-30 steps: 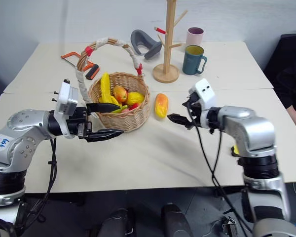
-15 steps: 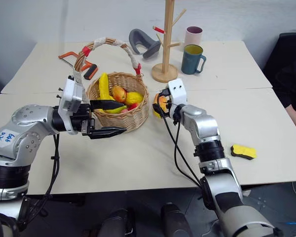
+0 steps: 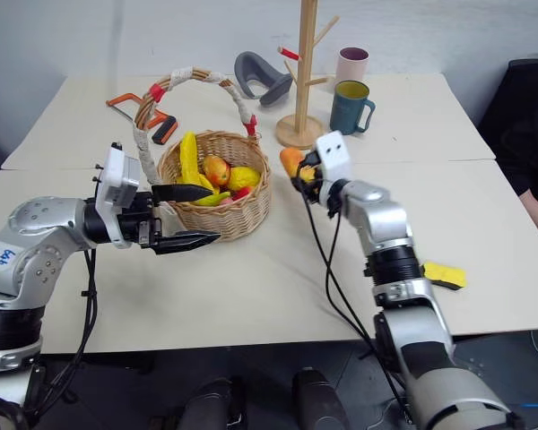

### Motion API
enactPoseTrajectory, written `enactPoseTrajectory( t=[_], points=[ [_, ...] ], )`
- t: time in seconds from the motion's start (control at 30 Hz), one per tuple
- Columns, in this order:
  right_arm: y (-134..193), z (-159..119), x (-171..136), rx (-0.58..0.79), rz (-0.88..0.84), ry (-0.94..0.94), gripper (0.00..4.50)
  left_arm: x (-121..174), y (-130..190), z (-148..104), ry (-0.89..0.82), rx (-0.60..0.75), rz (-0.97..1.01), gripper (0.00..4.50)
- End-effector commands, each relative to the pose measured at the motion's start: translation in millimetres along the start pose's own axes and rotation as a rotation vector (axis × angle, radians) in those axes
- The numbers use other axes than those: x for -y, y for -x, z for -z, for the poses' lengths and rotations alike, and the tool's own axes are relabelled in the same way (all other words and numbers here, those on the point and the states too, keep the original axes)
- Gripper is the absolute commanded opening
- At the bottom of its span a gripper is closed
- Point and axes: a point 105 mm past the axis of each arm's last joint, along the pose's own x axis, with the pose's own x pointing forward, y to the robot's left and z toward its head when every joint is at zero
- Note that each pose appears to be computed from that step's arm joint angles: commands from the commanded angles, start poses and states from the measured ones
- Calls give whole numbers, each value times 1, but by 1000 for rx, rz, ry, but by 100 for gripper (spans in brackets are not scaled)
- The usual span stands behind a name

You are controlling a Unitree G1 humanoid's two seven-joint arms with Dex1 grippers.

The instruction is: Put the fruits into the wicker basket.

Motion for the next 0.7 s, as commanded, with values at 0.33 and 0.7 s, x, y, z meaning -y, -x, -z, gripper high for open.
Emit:
enactPoseTrajectory(
  t=[0.33, 0.7],
  points=[
    [-2, -57, -128, 117, -489, 261, 237, -5, 7, -18, -90, 22, -37, 450],
    [-13, -90, -91, 185, -348, 89, 430, -6, 13, -22, -112, 24, -72, 450]
  ],
)
